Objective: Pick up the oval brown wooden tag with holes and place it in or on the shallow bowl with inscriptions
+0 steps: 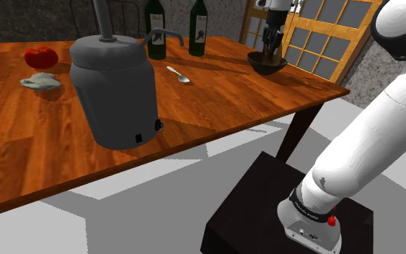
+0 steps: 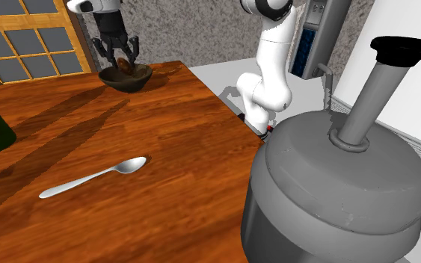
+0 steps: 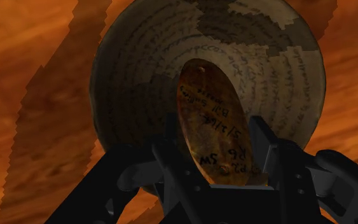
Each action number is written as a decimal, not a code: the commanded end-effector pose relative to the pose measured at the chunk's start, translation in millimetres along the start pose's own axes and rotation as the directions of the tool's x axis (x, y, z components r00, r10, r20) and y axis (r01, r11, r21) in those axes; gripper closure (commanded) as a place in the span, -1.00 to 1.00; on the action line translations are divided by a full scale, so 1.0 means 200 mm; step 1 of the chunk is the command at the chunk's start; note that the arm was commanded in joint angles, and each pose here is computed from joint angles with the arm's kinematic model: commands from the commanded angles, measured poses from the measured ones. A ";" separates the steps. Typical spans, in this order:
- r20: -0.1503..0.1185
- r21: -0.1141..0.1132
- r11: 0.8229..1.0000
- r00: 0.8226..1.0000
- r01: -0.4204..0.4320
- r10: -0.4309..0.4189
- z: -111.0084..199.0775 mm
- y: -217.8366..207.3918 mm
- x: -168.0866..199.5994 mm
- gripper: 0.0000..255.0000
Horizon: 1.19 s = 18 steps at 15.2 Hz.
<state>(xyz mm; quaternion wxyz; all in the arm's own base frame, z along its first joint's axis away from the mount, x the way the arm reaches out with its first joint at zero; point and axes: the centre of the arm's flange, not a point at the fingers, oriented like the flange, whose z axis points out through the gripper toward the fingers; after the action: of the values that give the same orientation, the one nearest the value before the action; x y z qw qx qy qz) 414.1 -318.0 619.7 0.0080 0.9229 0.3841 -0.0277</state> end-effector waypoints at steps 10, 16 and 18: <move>0.000 0.000 1.000 1.000 0.000 0.000 -0.25 0.00 0.00 -1.00; 0.000 0.000 1.000 1.000 0.000 0.000 -0.25 0.00 0.00 -1.00; 0.000 0.000 1.000 1.000 0.000 0.000 -0.25 0.00 0.00 -1.00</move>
<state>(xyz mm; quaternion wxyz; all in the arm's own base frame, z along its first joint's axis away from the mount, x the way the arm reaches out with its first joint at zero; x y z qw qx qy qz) 416.3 -316.2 669.5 0.0080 0.9229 0.3841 -0.0276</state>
